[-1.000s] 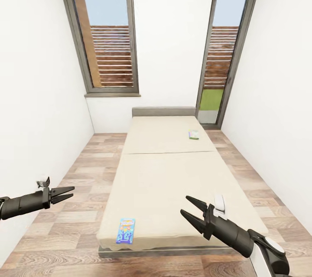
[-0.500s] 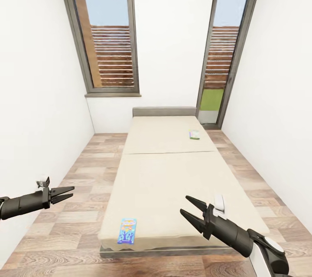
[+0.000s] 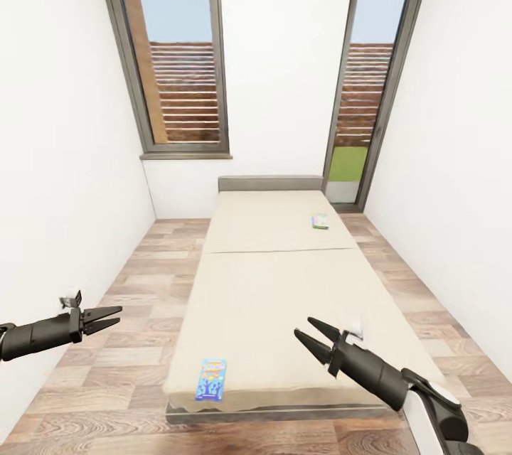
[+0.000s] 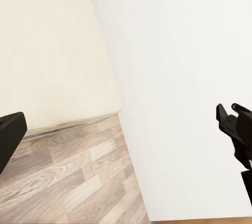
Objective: Put all the toys in the child's room - the three board games (two on the bed and one on the table), the two jigsaw puzzles on the table, and the tennis ball on the table - inside the toy box on the table in the child's room.
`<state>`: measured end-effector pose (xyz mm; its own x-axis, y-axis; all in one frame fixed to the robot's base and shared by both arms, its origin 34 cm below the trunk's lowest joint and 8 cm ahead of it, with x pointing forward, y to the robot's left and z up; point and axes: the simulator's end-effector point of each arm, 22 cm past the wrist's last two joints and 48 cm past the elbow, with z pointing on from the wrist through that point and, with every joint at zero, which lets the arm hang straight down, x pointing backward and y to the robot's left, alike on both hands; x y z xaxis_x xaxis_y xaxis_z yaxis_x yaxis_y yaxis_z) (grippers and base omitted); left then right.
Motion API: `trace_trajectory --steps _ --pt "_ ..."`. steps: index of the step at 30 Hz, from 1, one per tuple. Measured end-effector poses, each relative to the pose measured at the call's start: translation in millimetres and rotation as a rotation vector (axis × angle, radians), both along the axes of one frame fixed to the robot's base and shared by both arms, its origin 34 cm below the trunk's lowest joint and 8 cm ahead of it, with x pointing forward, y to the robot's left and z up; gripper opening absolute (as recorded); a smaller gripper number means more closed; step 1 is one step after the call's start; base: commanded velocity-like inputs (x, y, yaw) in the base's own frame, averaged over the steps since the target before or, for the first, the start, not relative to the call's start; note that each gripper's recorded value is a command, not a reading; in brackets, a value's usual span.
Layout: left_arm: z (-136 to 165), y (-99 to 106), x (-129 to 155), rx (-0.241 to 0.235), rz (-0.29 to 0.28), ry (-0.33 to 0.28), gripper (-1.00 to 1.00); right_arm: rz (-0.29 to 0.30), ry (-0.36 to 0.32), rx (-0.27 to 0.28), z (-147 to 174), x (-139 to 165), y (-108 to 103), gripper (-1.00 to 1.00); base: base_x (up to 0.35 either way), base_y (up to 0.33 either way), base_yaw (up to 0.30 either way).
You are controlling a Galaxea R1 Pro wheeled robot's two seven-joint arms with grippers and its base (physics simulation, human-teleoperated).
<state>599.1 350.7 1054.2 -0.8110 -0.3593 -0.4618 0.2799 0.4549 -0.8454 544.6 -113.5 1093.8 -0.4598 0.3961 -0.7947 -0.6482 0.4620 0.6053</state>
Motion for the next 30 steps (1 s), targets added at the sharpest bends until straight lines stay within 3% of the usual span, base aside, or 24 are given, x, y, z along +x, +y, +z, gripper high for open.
trace_trajectory --steps 9,17,21,30 --pt "0 0 0 0.001 -0.001 0.0 1.0 -0.055 0.147 0.001 -27 34 4 1.0 0.0 0.054 0.0" --pt "-1 -1 0 0.0 -0.003 0.0 1.0 -0.022 0.336 0.063 -70 58 25 1.0 0.0 0.006 0.0" --pt "-1 -1 0 0.001 -0.002 0.0 1.0 -0.004 0.406 0.107 -83 68 32 1.0 0.0 0.001 0.0" --pt "0 0 0 0.001 -0.002 0.0 1.0 0.023 0.585 0.267 -110 65 35 1.0 0.0 0.014 0.0"
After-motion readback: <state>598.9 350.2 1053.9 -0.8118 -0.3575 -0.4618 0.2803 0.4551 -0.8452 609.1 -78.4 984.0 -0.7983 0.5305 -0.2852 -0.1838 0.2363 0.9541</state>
